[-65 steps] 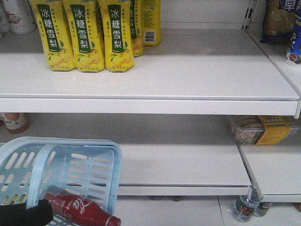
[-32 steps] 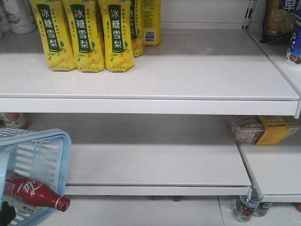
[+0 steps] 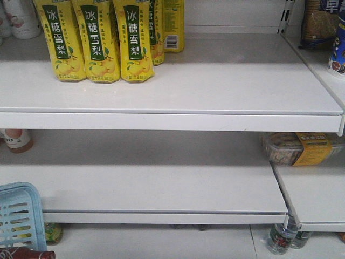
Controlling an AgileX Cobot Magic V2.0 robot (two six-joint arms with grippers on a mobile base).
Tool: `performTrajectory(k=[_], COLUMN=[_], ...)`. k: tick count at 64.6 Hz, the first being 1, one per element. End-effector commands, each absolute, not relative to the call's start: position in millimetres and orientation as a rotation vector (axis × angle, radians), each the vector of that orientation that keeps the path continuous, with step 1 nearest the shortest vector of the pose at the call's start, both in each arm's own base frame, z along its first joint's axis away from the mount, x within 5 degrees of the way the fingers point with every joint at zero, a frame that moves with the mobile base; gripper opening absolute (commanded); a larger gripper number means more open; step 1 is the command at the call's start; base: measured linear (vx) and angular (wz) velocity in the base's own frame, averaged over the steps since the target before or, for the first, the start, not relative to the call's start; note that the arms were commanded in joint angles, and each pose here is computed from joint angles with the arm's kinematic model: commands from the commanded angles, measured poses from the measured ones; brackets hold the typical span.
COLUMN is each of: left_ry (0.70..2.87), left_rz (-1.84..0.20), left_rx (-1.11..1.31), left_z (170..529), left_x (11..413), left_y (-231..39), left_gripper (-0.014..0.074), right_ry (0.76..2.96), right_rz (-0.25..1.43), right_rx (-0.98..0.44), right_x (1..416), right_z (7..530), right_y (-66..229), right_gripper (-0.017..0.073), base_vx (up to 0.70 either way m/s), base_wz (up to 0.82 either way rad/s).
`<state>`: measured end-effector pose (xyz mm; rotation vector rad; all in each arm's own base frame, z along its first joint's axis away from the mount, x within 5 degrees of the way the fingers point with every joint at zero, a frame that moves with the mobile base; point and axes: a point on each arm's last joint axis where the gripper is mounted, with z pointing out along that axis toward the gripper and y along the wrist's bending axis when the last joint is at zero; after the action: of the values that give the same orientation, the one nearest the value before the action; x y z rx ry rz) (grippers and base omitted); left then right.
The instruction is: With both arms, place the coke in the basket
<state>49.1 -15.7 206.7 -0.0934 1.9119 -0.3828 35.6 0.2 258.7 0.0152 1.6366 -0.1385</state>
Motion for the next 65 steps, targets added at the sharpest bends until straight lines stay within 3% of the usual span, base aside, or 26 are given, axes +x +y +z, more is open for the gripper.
performTrajectory(k=[1,24,65], left_ry=[1.647,1.491,1.513], left_rz=[-0.321,-0.19,-0.17], left_rx=[-0.106,0.011,0.021], left_z=[234,212,210], left_x=[53,60,60], left_y=[-9,-8,-7], left_gripper=[-0.0006,-0.0006,-0.0006], right_ry=[1.541,1.541,1.541], right_rz=[-0.159,-0.159,-0.159], right_rx=[0.022,0.022,0.022], right_x=[33,33,33], right_z=[273,273,273], right_y=[0,0,0], right_gripper=[-0.001,-0.001,-0.001], base_vx=[0.0,0.0,0.0], base_wz=[0.0,0.0,0.0])
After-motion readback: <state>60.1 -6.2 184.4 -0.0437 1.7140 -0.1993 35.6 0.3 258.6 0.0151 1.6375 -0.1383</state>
